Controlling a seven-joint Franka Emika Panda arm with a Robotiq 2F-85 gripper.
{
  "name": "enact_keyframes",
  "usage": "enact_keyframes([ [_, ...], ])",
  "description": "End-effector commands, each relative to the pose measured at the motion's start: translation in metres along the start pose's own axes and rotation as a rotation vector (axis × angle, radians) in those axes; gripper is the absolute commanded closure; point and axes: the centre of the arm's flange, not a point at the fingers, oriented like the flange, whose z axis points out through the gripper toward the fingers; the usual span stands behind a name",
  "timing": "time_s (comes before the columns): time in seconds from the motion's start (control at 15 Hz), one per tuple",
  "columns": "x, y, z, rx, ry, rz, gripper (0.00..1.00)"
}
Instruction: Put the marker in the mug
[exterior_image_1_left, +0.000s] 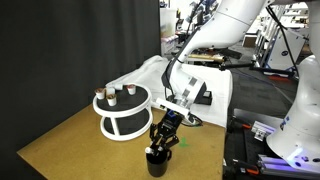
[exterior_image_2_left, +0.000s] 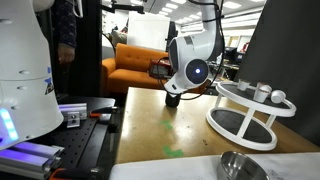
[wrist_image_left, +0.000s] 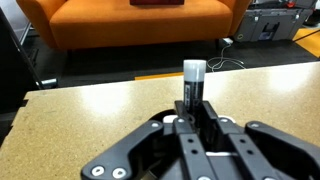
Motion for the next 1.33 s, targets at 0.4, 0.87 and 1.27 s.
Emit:
enact_keyframes([
  [0.4,-0.017,-0.006,0.003,0.013,-0.022,-0.018,0.15],
  [0.87,-0.092,-0.012,-0.006,0.027,0.127,-0.078,0.00],
  [1.27,-0.171,-0.010,-0.014,0.076,0.357,-0.140,0.00],
])
